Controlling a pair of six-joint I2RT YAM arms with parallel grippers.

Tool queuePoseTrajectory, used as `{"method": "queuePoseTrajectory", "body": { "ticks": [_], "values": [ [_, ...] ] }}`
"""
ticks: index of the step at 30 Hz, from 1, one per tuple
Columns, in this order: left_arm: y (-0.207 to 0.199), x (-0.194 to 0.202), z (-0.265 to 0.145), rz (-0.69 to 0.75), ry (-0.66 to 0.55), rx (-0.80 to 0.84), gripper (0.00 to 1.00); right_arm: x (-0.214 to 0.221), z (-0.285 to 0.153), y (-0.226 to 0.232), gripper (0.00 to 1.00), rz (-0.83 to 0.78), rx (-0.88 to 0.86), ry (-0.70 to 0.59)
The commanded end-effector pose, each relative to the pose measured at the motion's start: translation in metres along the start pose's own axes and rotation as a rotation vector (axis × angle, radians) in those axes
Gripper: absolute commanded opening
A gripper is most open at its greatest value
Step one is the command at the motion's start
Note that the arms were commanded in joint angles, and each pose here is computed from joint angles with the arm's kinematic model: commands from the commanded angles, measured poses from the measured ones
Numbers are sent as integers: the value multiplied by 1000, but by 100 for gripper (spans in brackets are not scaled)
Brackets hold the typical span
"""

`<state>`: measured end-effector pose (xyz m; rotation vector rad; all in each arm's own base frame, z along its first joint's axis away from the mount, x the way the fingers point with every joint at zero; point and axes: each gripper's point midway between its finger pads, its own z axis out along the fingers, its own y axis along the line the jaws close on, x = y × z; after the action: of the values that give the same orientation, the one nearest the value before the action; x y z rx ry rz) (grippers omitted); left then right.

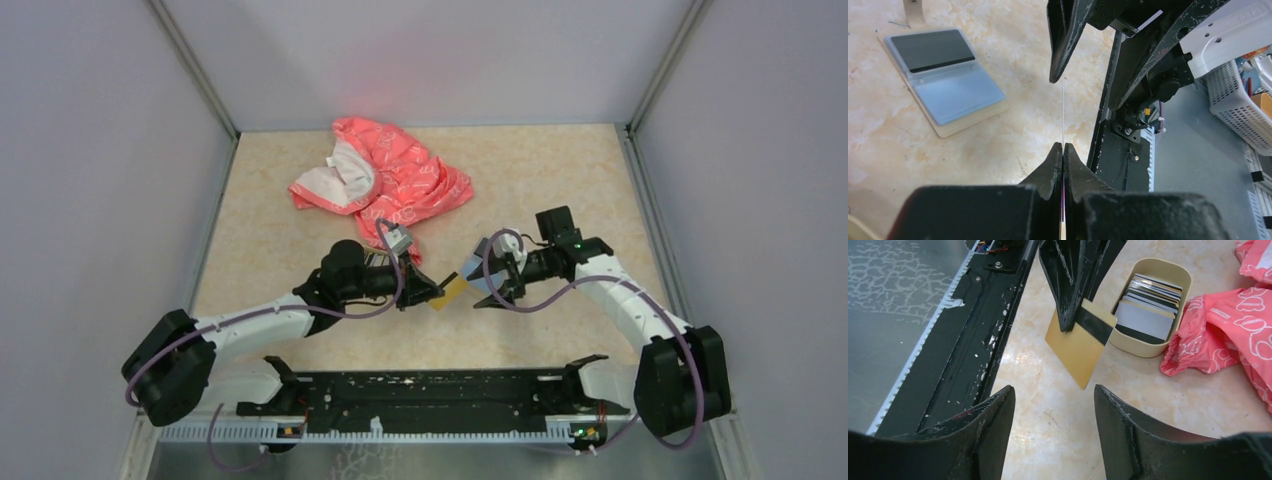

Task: Put the credit cards into the card holder
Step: Insert the credit card into the card holder.

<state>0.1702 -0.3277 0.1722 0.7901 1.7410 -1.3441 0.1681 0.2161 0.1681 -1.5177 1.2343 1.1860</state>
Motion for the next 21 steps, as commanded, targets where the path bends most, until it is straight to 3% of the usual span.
{"method": "queuePoseTrajectory", "body": {
  "ticks": [1, 9, 12, 18, 21],
  "values": [
    [-2, -10, 18, 100, -1, 1, 0, -14, 7, -13, 58, 40, 6, -15],
    [-8, -5, 39, 148, 54, 14, 0, -8, 14, -17, 46, 115, 10, 16],
    [-8, -5, 41, 152, 61, 14, 0, -9, 15, -17, 34, 128, 8, 16],
    [-8, -6, 40, 161, 61, 7, 0, -13, 15, -18, 0, 155, 0, 16],
    [-4, -7, 36, 157, 41, -22, 20, -20, 15, -17, 0, 183, -15, 7]
  ]
}}
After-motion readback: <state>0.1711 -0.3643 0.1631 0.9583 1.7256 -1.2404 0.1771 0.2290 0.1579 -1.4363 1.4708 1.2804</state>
